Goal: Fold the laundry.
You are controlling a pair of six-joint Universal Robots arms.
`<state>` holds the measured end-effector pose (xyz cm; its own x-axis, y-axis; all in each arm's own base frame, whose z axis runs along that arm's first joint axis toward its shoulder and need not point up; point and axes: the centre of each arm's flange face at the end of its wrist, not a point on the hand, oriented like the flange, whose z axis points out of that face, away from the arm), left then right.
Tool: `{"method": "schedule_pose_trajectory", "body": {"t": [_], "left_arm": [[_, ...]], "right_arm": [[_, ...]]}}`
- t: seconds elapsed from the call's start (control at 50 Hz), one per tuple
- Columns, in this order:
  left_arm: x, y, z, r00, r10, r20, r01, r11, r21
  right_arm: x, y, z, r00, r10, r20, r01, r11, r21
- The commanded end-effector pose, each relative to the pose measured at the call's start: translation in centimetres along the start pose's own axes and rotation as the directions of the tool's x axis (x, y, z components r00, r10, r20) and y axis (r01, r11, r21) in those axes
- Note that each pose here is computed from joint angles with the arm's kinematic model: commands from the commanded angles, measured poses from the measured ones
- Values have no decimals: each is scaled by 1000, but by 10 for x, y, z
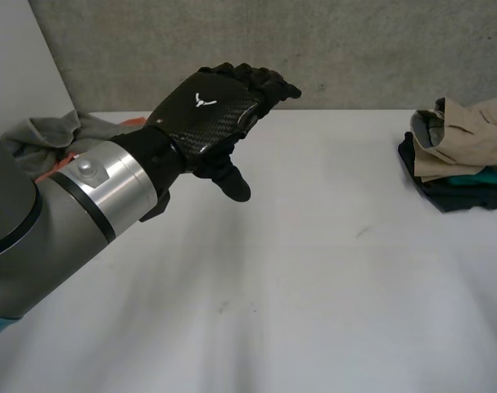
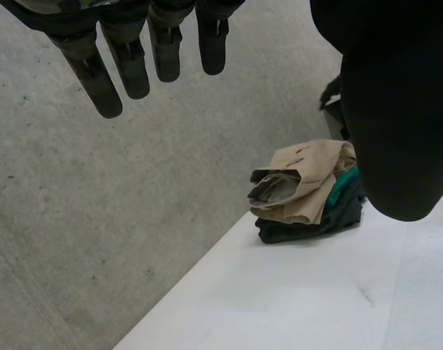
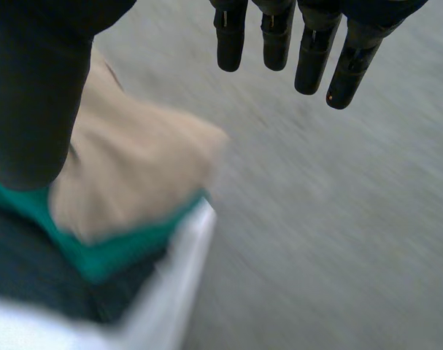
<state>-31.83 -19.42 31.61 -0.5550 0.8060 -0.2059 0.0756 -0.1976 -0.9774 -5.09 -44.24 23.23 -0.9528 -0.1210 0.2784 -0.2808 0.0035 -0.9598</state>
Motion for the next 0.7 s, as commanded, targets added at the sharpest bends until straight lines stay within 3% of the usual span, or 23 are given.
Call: {"method": "schedule_pose_trajectory", "body": {"t": [0.02, 0.06, 0.08, 0.12, 0.14, 0.22, 0.28, 0.3, 0.34, 0.38, 0.42, 0.44, 0.52, 0.6, 0.7], "left_arm": [[-1, -5, 2, 1000, 8, 2, -8, 1000, 17], [-3, -7, 3, 1000, 13, 7, -13, 1000, 27], [-6, -10, 4, 1000, 23, 17, -23, 999, 43], [-10, -13, 6, 999, 31, 30, -32, 998, 59], [-11, -14, 7, 999, 36, 35, -38, 997, 67], [-41, -21, 11, 984, 60, 166, -78, 992, 103], [-81, -19, 13, 942, 77, 326, -115, 988, 98], [-100, -17, 14, 915, 83, 395, -132, 986, 98], [-124, -6, 16, 883, 93, 460, -145, 986, 80], [-162, 19, 21, 841, 125, 526, -161, 987, 23], [-185, 35, 21, 814, 158, 559, -176, 984, -22], [-209, 51, 19, 783, 204, 588, -197, 977, -77], [-267, 109, 13, 707, 341, 619, -235, 939, -250], [-306, 170, 7, 666, 457, 590, -257, 883, -393], [-331, 233, -2, 648, 545, 532, -274, 818, -506]], "right_arm": [[78, -36, -25, 819, -444, -362, 355, 889, -288], [74, -55, -16, 763, -493, -417, 416, 870, -267], [50, -76, -2, 764, -485, -426, 462, 872, -163], [14, -102, 9, 789, -451, -417, 490, 871, -16], [-18, -127, 10, 823, -405, -398, 485, 866, 123], [-86, -167, -15, 907, -299, -298, 400, 833, 382], [-133, -176, -34, 950, -266, -167, 314, 808, 499], [-170, -174, -47, 965, -256, -55, 242, 797, 552], [-212, -169, -63, 962, -266, 68, 175, 784, 595], [-269, -159, -90, 933, -283, 222, 87, 777, 624], [-296, -147, -108, 906, -296, 302, 52, 786, 615], [-315, -135, -123, 883, -301, 360, 33, 805, 592], [-336, -93, -141, 840, -308, 448, 64, 875, 481], [-346, -60, -148, 806, -315, 501, 123, 917, 379], [-348, -38, -152, 789, -348, 506, 213, 928, 305]]}}
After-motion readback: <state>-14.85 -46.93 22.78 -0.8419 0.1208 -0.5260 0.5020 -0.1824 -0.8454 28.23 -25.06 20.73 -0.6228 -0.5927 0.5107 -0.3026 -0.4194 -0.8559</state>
